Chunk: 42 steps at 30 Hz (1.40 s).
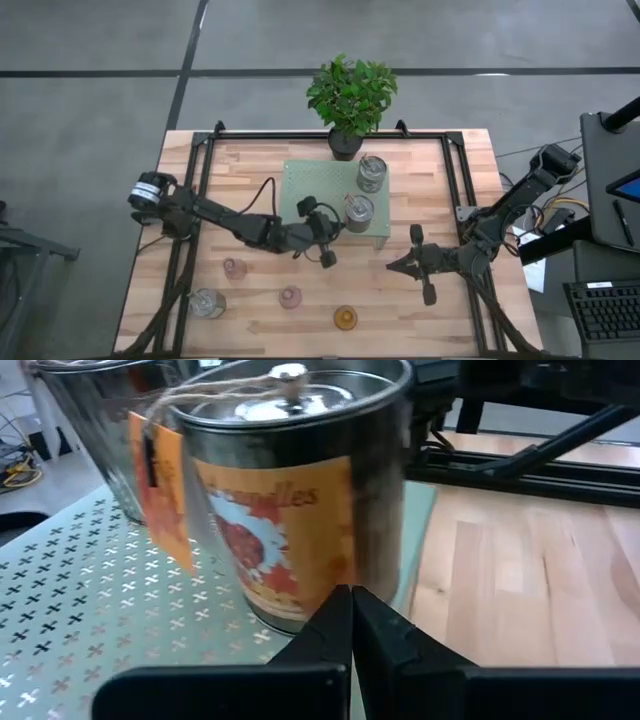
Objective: Pick & Place candle stick holders
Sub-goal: Align the left silver candle with the other silver candle on the shelf
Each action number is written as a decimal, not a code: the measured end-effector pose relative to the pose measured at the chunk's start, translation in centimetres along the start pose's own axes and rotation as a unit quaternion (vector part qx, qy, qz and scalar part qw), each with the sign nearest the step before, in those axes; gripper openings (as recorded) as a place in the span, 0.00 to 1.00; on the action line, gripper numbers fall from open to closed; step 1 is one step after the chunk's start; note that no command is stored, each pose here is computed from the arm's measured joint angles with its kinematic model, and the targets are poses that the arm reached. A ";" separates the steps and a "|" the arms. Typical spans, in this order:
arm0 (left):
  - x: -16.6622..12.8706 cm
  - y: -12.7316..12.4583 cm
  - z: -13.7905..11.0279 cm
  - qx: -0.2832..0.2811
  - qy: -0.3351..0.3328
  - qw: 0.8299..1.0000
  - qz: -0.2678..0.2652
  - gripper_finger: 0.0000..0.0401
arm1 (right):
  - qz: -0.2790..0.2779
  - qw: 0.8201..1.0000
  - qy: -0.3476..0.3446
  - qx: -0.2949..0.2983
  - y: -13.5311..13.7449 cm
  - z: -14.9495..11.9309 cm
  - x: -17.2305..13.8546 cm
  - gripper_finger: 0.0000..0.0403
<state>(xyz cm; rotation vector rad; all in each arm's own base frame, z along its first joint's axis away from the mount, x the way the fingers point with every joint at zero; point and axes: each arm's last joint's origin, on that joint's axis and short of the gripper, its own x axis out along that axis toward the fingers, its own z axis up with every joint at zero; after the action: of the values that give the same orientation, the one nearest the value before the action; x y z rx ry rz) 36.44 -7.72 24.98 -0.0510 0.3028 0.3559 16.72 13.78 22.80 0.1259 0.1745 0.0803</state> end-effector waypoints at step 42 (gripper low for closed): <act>2.8 4.8 2.2 -0.071 -0.053 0.995 -0.051 0.00 | -0.006 1.000 0.000 -0.007 0.0 0.0 0.0 0.02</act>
<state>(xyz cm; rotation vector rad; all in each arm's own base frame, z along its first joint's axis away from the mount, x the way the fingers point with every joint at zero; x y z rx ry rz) 37.89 -2.07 26.30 -0.1864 0.1680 0.2767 16.71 13.73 22.75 0.1112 0.1748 0.0692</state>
